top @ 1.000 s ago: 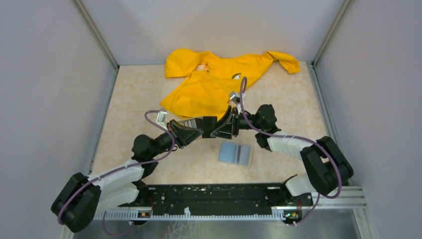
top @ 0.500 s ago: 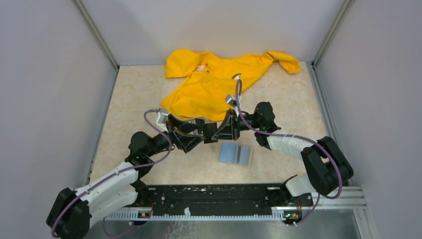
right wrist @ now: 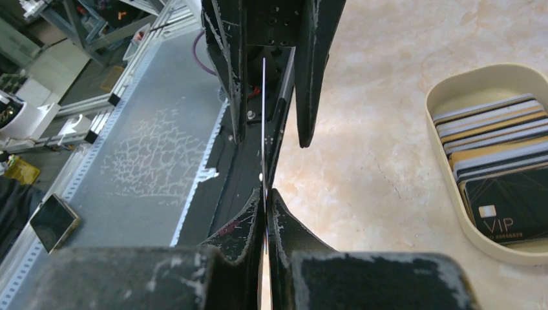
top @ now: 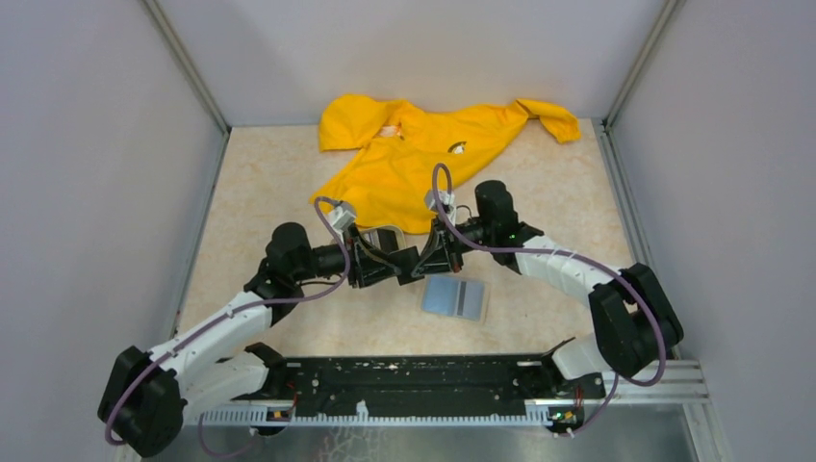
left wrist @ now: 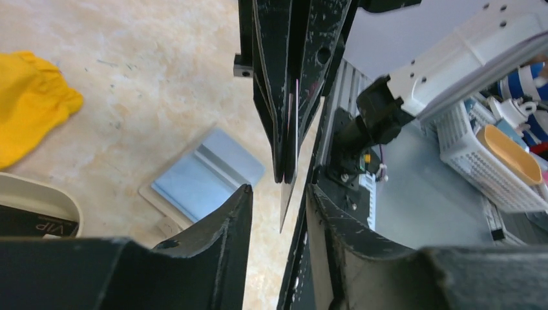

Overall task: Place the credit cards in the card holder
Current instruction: Insert the credit card into the card holder.

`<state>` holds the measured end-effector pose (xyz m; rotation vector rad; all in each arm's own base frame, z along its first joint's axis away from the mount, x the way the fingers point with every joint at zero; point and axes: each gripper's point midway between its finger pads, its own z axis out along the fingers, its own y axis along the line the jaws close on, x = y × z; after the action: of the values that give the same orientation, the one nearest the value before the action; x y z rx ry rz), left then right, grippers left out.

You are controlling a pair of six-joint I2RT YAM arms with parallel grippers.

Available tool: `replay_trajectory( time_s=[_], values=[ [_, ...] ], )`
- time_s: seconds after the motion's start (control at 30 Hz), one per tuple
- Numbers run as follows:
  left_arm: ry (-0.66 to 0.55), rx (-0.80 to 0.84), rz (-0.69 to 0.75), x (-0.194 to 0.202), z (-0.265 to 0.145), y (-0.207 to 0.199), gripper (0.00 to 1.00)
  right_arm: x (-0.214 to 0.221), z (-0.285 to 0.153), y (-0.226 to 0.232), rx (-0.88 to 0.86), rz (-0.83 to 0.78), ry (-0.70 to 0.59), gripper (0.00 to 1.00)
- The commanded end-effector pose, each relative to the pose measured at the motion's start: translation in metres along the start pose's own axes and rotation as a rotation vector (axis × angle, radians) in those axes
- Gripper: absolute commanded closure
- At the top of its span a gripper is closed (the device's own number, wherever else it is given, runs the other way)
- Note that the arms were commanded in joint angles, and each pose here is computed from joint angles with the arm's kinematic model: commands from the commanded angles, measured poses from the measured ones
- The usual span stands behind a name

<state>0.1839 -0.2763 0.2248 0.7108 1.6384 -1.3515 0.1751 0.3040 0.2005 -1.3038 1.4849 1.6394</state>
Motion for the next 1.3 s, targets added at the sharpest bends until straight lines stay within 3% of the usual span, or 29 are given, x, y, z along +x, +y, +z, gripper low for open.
replay_trajectory(
  time_s=[0.0,0.3,0.37,0.5,0.57,0.77,0.9,1.03,1.13,1.2,1.27],
  values=[
    [0.041,0.113,0.003,-0.004,0.003,-0.018,0.60,-0.003,0.001,0.000,-0.004,-0.091,0.037,1.00],
    [0.033,0.119,-0.003,-0.005,0.005,-0.017,0.62,0.010,0.004,-0.007,0.009,-0.073,0.099,1.00],
    [0.035,0.117,-0.005,-0.004,0.005,-0.017,0.69,0.012,0.005,-0.008,0.011,-0.079,0.111,1.00],
    [0.042,0.115,-0.008,-0.003,0.006,-0.015,1.00,0.013,0.004,-0.009,0.023,-0.076,0.123,1.00],
    [0.043,0.103,-0.009,-0.001,0.006,-0.013,1.00,0.013,0.003,-0.011,0.037,-0.085,0.135,0.99],
    [0.034,0.047,-0.045,0.010,0.003,-0.002,1.00,0.016,-0.012,-0.023,0.139,-0.214,0.236,0.54],
    [0.014,0.025,-0.120,0.023,0.001,0.005,1.00,0.017,-0.037,-0.030,0.197,-0.380,0.303,0.41],
    [0.011,0.004,-0.210,0.038,0.003,0.014,1.00,0.038,-0.059,-0.019,0.118,-0.739,0.434,0.40],
    [0.028,0.039,-0.242,0.044,0.008,0.013,1.00,0.063,-0.073,-0.018,0.118,-0.812,0.540,0.40],
    [0.028,0.072,-0.264,0.046,0.012,0.012,1.00,0.080,-0.079,-0.018,0.121,-0.795,0.583,0.49],
    [0.038,0.093,-0.277,0.049,0.018,0.014,1.00,0.104,-0.082,-0.010,0.067,-0.782,0.619,0.71]
  ],
)
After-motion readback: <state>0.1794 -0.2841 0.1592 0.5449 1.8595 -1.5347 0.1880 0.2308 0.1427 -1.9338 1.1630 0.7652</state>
